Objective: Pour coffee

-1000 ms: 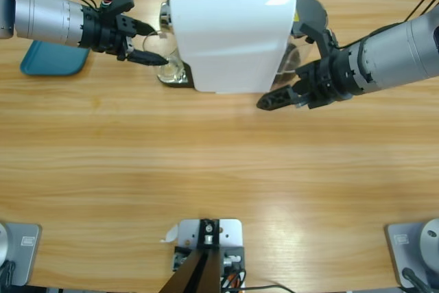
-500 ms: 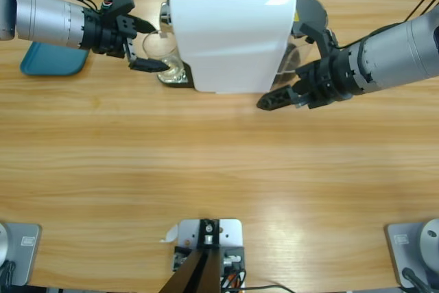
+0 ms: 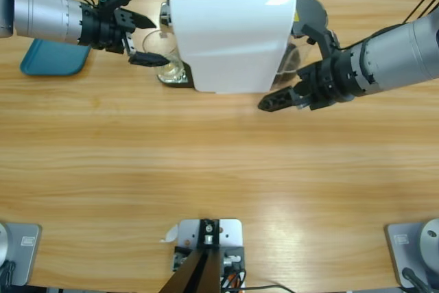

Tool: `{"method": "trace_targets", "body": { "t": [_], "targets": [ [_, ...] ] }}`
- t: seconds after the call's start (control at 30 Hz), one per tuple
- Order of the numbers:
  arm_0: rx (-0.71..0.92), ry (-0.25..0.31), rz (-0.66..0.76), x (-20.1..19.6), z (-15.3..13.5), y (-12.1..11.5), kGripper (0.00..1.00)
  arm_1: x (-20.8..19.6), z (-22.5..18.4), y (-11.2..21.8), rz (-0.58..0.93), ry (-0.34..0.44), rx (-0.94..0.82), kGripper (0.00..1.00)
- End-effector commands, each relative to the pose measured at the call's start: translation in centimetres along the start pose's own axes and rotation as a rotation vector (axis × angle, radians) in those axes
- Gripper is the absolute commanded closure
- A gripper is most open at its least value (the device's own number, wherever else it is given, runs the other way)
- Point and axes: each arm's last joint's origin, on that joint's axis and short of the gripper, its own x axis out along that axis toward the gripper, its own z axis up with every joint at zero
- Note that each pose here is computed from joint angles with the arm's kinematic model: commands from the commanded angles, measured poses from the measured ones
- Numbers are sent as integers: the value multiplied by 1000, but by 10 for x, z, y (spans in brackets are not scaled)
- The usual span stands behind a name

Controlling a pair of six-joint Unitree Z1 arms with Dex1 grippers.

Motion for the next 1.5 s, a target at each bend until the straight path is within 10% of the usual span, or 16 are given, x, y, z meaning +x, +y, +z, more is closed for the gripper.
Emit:
{"method": "trace_targets", "body": {
  "t": [0.03, 0.3, 0.5, 1.5],
  "targets": [
    [-34, -11, 64, -27, 0, -8, 13, -24, 3, 6, -28, -15, -4, 20],
    [-213, 10, 164, -79, 7, -26, 9, -101, 62, 32, -276, -92, -3, 276],
    [-295, 141, 55, -96, 4, -64, 11, -106, 117, 37, -222, -80, 33, 1000],
    [-308, 172, 26, -102, -12, -87, 9, -63, 175, 12, -202, 6, -42, 1000]
  ]
}}
